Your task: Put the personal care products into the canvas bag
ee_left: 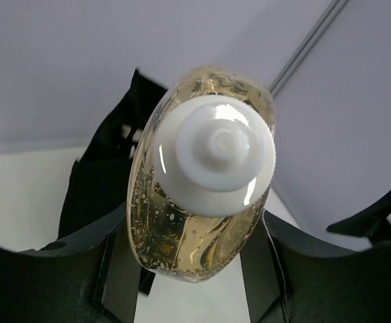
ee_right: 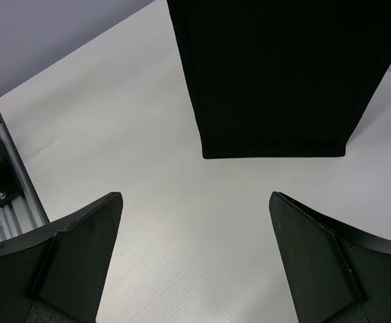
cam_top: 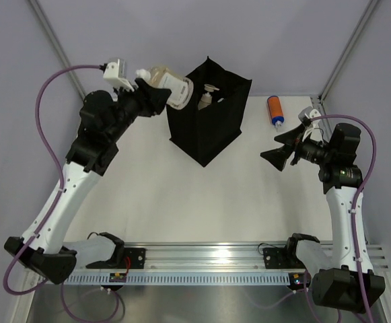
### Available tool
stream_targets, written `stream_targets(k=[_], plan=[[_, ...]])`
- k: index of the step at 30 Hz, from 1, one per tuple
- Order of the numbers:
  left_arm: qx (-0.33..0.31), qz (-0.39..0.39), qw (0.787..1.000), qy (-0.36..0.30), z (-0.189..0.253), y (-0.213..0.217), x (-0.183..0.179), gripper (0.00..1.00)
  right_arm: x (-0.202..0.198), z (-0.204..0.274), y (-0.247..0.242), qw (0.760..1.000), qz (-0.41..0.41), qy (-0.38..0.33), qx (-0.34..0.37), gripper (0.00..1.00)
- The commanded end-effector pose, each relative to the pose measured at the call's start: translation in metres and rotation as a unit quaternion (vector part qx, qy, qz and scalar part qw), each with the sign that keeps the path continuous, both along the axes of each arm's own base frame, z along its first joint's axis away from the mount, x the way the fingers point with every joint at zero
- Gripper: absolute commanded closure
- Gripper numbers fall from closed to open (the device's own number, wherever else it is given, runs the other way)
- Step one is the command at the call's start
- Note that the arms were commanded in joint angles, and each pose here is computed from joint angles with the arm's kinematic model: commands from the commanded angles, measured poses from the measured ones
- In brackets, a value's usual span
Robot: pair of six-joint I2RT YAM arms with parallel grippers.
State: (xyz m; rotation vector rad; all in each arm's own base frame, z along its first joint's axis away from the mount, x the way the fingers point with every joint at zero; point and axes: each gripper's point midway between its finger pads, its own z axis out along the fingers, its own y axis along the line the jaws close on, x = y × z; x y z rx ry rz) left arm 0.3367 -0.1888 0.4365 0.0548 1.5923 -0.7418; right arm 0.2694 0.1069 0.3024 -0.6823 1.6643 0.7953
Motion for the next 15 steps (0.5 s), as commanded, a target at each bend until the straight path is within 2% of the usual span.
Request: stream_targets(k=[1,5,6,9,12,15], plan=[[-0.071,-0.015,0.986,-0.152,0.117,-0.01,-0.004,1.0,0.003,0.004,-0.004,1.0,0.0,-0.016,-0.001,0.01],[-0.067,-0.021,0.986,-0.15,0.128,-0.034,0.03,1.0,0.004,0.004,-0.007,1.0,-0.005,-0.017,0.0,0.01],[-0.059,-0.023,0.988,-0.139,0.123,-0.045,0.05,1.0,0.005,0.004,-0.008,1.0,-0.007,-0.016,0.0,0.01],[-0.048,-0.028,0.991,-0.125,0.113,-0.061,0.079,1.0,0.006,0.002,-0.012,1.0,-0.014,-0.014,0.001,0.01],[-0.029,-0.036,0.993,-0.104,0.094,-0.08,0.108,1.0,0.008,0.0,-0.016,1.0,-0.021,-0.011,0.001,0.0],[0.009,-0.029,0.997,-0.071,0.056,-0.088,0.131,1.0,0.008,0.001,-0.017,1.0,-0.023,-0.012,0.001,0.01]])
